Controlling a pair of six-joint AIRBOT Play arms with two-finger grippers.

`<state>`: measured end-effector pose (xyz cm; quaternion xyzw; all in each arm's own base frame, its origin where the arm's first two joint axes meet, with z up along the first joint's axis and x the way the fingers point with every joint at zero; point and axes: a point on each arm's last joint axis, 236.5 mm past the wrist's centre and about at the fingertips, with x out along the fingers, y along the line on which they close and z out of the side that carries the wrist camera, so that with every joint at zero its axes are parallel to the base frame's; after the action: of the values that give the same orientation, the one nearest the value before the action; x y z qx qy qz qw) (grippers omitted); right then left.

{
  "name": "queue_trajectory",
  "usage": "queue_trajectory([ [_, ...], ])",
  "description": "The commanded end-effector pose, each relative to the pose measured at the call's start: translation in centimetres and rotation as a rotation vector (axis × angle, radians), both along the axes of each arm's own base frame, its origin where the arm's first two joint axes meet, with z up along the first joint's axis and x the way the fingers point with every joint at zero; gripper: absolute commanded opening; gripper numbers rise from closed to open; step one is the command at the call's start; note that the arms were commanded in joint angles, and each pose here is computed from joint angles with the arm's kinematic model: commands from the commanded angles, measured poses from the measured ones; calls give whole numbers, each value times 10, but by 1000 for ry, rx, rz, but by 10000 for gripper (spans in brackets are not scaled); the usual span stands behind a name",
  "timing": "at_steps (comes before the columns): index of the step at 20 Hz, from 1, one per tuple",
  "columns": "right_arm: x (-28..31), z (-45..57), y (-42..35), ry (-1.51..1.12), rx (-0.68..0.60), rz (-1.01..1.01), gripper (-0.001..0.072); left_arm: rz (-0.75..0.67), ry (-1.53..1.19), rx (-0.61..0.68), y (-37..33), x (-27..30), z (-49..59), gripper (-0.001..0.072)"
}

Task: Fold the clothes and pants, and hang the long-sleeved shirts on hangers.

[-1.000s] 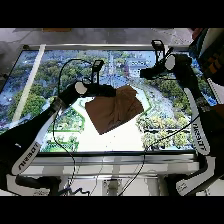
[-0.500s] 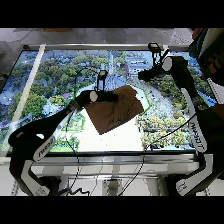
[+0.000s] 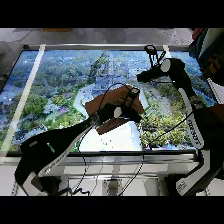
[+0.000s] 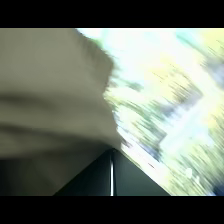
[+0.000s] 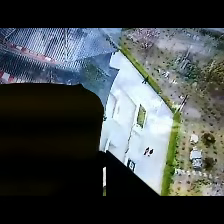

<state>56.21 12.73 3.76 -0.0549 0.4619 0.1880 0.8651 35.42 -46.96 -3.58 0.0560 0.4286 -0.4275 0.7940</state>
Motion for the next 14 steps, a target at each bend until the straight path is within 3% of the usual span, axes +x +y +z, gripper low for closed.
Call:
queue_trajectory([
  [1,-18,-27,25,107,159,168,28,-158,-27,98,7,-45,30,10],
  [3,-29,-36,36,166,295,239,28,-185,-77,168,32,-44,54,10],
  [4,-27,-43,31,175,296,225,31,-184,-110,197,47,-40,69,10],
  [5,-23,-50,29,176,290,209,139,-173,-148,211,60,-34,86,10],
  [6,-18,-54,28,164,281,198,444,-151,-183,213,71,-26,103,10],
  [7,-14,-56,28,144,259,194,533,-122,-215,206,81,-19,120,10],
  [11,-16,-81,25,151,71,219,568,-17,-245,178,113,3,152,10],
  [14,-22,-105,21,225,38,161,567,21,-195,202,129,7,146,11],
])
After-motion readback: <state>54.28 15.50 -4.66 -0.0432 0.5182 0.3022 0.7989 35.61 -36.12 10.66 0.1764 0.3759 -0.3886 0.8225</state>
